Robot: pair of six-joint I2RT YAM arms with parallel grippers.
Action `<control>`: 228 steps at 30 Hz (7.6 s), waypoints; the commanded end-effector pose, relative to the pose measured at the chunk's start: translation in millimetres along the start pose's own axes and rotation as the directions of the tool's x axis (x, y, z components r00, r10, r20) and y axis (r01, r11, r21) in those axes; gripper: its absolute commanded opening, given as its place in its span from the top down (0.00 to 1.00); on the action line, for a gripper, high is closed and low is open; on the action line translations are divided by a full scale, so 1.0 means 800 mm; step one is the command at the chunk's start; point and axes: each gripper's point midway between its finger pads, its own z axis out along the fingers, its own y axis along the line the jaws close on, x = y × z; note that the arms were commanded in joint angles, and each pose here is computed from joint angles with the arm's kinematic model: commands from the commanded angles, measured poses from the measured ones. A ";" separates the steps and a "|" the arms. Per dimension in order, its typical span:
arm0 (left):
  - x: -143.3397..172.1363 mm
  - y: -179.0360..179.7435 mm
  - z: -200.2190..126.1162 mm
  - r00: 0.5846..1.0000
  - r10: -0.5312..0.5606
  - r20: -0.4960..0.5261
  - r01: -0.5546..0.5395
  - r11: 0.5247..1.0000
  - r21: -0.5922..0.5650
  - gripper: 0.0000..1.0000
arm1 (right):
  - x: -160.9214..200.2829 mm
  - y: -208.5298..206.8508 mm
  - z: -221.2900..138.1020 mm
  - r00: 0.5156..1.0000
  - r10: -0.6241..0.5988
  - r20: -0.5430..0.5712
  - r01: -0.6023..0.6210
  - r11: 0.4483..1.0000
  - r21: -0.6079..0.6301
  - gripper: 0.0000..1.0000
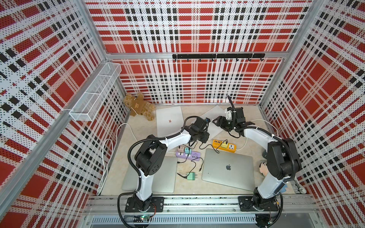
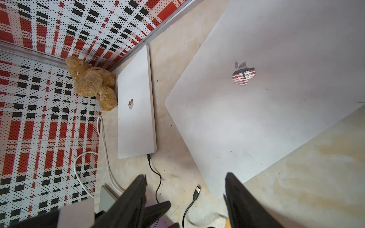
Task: Unplug the laptop charger
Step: Place the charging cable at the center of the board, then remove the plug from the socket.
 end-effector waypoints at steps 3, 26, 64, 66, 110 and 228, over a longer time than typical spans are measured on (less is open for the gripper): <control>-0.031 -0.023 -0.029 0.992 -0.068 0.108 0.059 0.995 0.086 0.72 | -0.003 -0.006 -0.053 0.991 -0.088 0.098 0.071 0.985 0.158 0.31; 0.002 -0.052 0.002 0.949 -0.304 0.085 0.265 0.915 0.305 0.85 | 0.108 -0.091 -0.201 0.981 -0.057 0.187 -0.017 0.928 0.372 0.28; 0.005 -0.079 0.069 0.927 -0.375 -0.021 0.355 0.856 0.375 1.00 | 0.140 -0.115 -0.167 0.991 -0.077 0.114 0.022 0.906 0.423 0.26; 0.007 -0.079 0.072 0.927 -0.374 -0.025 0.356 0.859 0.368 1.00 | 0.140 -0.114 -0.165 0.991 -0.076 0.111 0.022 0.906 0.422 0.26; 0.051 -0.059 0.095 0.927 -0.356 -0.118 0.375 0.894 0.246 1.00 | 0.131 -0.093 -0.083 0.979 -0.156 0.132 0.078 0.882 0.464 0.29; 0.128 -0.045 0.122 0.917 -0.335 -0.215 0.367 0.920 0.133 1.00 | 0.143 -0.085 -0.046 0.971 -0.235 0.043 0.174 0.820 0.545 0.69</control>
